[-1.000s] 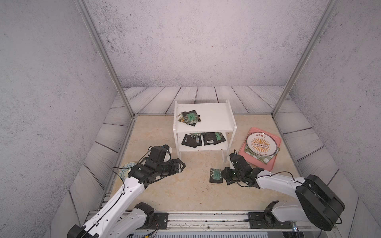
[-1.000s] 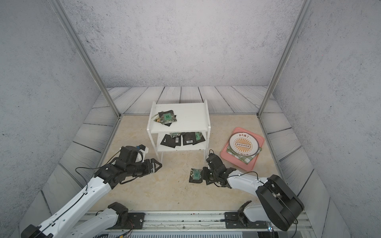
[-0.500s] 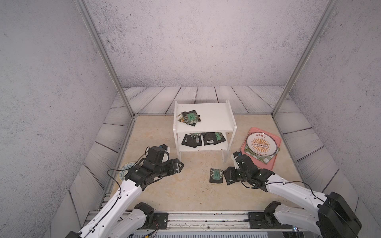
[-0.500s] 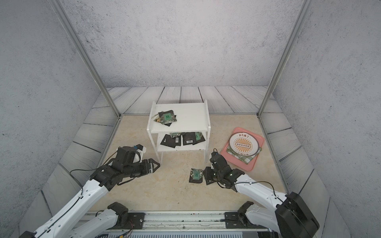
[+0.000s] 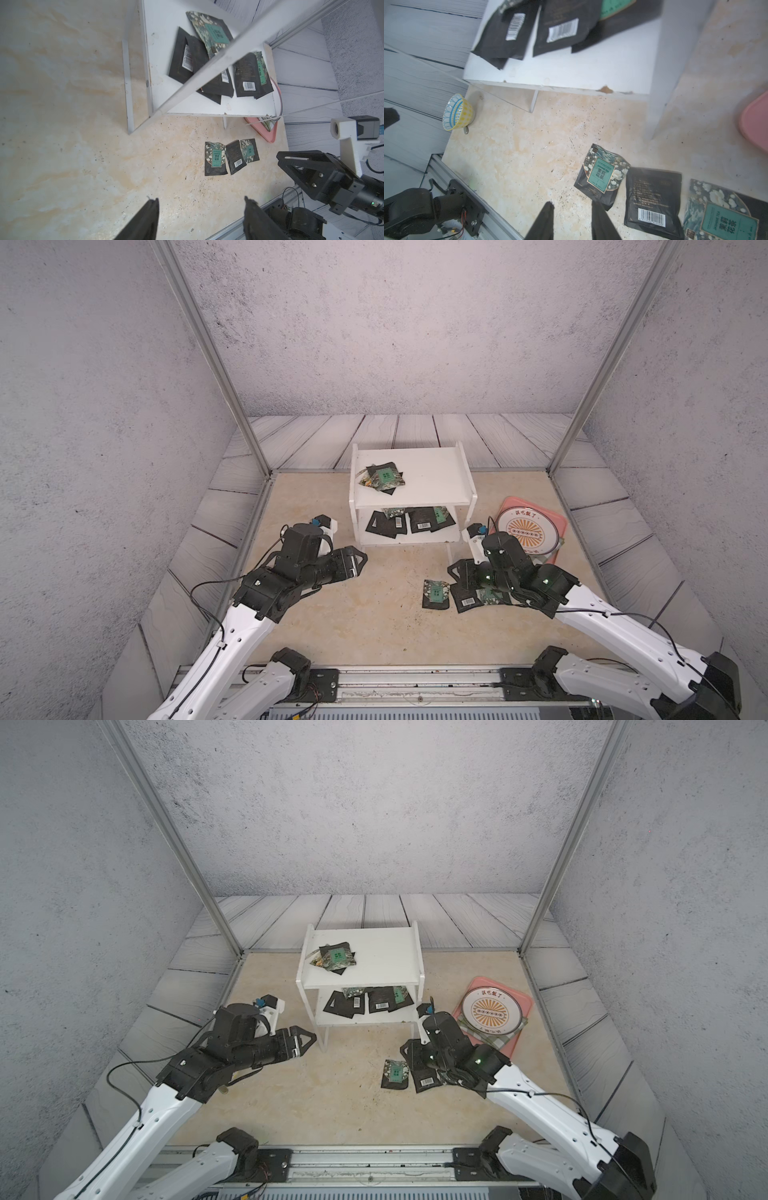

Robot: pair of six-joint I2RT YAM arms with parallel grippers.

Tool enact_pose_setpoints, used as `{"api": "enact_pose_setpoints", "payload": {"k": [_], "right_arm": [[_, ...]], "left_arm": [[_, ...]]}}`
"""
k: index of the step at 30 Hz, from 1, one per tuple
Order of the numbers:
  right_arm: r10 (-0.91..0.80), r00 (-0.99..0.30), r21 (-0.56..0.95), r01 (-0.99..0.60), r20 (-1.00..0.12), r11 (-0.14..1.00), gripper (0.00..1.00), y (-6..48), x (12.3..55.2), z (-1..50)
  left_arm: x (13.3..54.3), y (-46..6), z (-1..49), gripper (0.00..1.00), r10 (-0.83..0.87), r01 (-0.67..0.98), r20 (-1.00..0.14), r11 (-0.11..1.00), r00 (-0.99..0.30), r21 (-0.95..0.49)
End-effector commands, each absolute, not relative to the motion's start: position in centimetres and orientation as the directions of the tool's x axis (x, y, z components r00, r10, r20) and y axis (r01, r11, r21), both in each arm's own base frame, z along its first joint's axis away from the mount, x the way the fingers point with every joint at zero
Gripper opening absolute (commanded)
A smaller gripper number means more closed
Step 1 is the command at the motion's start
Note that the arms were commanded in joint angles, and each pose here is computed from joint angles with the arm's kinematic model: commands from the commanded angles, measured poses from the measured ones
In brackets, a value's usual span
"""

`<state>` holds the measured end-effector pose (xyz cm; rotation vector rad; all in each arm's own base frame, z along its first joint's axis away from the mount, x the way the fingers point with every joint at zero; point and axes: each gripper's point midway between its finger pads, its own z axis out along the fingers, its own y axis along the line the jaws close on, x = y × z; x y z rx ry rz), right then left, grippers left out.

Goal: Remove the tea bags from the shelf
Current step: Pick up the tea bag from the shelf.

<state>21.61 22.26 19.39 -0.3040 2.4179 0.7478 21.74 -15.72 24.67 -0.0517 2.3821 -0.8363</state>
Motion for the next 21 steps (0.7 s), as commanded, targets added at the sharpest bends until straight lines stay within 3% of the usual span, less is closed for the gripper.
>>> {"api": "enact_pose_setpoints", "payload": {"k": [1, 10, 21], "right_arm": [[-0.067, -0.750, 0.404, -0.427, -0.658, 0.809, 0.37, 21.9, 21.3, 23.2], [-0.070, -0.696, 0.403, -0.491, -0.714, 0.773, 0.41, 23.0, 21.9, 30.5], [-0.125, -0.670, 0.398, -0.569, -0.732, 0.720, 0.49, 26.0, 23.3, 36.5]], "left_arm": [[21.7, -15.3, 26.7, 0.66, -0.209, 0.195, -0.587, 0.812, -0.782, -0.550], [22.2, -15.6, 32.6, 0.65, -0.228, 0.256, -0.652, 0.788, -0.723, -0.560], [24.0, -14.9, 36.0, 0.65, -0.227, 0.202, -0.662, 0.839, -0.714, -0.506]]}}
